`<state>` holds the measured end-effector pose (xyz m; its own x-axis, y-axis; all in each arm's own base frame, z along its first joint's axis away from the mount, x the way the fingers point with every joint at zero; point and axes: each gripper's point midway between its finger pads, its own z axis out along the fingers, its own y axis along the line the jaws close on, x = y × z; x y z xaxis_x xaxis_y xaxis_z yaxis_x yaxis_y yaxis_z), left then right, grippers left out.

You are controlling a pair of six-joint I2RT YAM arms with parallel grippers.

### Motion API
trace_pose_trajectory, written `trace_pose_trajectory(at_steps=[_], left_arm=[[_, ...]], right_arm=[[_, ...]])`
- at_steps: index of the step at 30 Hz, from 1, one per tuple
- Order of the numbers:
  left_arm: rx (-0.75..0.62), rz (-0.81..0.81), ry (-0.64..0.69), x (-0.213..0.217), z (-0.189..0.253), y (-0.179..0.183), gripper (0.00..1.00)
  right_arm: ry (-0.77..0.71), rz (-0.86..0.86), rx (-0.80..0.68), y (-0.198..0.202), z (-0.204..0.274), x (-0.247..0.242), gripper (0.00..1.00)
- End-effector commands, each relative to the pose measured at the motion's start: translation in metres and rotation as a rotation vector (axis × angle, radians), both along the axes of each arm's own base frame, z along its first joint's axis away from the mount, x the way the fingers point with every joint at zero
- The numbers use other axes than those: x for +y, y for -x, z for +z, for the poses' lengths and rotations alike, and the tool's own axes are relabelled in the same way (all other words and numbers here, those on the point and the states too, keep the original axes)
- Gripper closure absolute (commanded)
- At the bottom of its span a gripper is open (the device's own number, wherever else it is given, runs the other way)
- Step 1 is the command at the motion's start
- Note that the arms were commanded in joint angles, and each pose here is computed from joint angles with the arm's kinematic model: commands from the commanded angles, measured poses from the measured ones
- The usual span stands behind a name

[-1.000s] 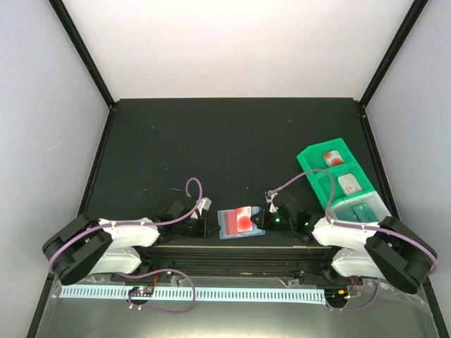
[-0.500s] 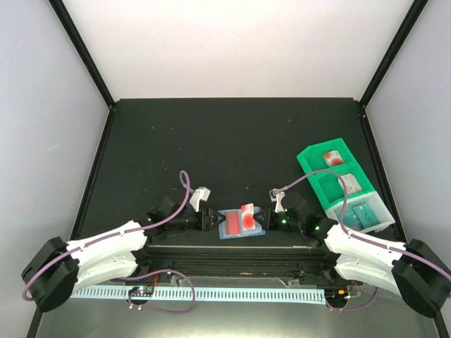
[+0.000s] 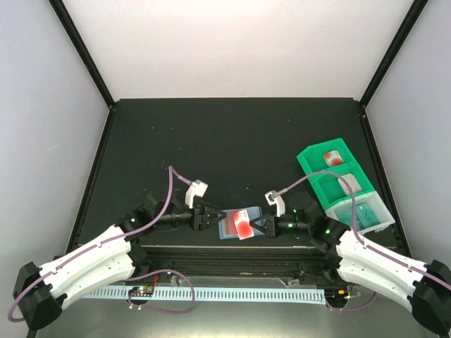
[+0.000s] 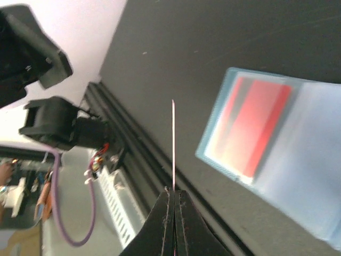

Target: Take the credit cards out of the card holder

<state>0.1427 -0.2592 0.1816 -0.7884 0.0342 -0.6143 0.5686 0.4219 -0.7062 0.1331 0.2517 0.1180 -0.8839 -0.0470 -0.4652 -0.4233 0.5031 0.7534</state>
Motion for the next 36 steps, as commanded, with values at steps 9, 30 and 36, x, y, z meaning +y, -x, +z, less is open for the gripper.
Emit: trace_pose_trajectory(at_steps=[9,30,36], left_arm=[[-0.011,-0.189,0.07,-0.006,0.029,0.03,0.46],[0.058,-0.24,0.144,-0.013,0.021,0.037,0.97],[0.073,-0.221,0.155,-0.013,0.018,0.034,0.98]], right_arm=[[-0.301,0.283,-0.022,0.043,0.067,0.021,0.99],[-0.362,0.301,0.015,0.048,0.069,0.022,0.99],[-0.366,0.261,0.009,0.043,0.07,0.021,0.97]])
